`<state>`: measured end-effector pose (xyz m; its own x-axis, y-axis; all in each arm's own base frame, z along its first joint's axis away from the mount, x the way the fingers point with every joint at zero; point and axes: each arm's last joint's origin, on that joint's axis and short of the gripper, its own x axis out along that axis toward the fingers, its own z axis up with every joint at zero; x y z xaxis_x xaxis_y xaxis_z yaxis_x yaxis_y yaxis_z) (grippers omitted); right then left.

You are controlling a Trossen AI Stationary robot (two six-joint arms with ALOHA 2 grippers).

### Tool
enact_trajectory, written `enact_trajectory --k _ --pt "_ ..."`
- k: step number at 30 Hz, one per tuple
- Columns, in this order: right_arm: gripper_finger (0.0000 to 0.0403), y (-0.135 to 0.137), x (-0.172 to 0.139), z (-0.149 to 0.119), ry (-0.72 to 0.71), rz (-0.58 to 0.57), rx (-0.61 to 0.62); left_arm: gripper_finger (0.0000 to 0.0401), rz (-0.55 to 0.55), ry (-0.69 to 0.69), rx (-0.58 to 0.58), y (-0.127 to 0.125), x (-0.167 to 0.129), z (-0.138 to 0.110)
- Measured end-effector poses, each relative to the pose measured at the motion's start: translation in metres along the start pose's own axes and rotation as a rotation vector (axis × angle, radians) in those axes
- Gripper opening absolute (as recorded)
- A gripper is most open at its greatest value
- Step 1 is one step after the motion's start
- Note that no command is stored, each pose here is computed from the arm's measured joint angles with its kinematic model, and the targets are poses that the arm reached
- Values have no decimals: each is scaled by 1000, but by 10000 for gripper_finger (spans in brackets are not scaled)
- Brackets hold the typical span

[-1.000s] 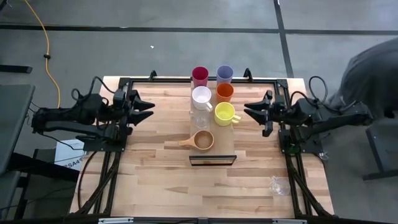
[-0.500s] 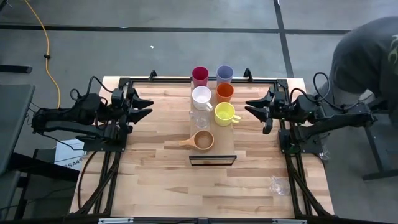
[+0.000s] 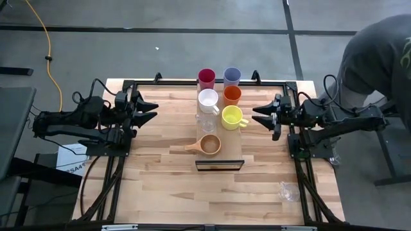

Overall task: Stack small to large cups/mugs on shelf
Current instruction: Put the transparent cup on the shelf

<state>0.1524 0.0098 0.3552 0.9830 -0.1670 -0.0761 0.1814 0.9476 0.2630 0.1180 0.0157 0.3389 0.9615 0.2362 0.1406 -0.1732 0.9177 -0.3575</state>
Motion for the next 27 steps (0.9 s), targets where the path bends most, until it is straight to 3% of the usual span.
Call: enact_trajectory --k 5,10,13,16,21,27 --pt "205 3 -4 4 209 22 65 175 6 -2 0 0 0 0" --pt "215 20 -4 -10 733 124 240 175 9 -1 1 0 0 0" --pt "215 37 -8 -39 1081 127 313 175 9 -1 0 0 0 0" --pt "215 58 -18 -69 1294 118 307 175 10 -1 0 0 0 0" --pt "215 86 -45 -105 1450 7 293 175 10 -1 0 0 0 0" --pt "215 103 -66 -134 1479 -165 260 175 33 -9 2 1 0 0"
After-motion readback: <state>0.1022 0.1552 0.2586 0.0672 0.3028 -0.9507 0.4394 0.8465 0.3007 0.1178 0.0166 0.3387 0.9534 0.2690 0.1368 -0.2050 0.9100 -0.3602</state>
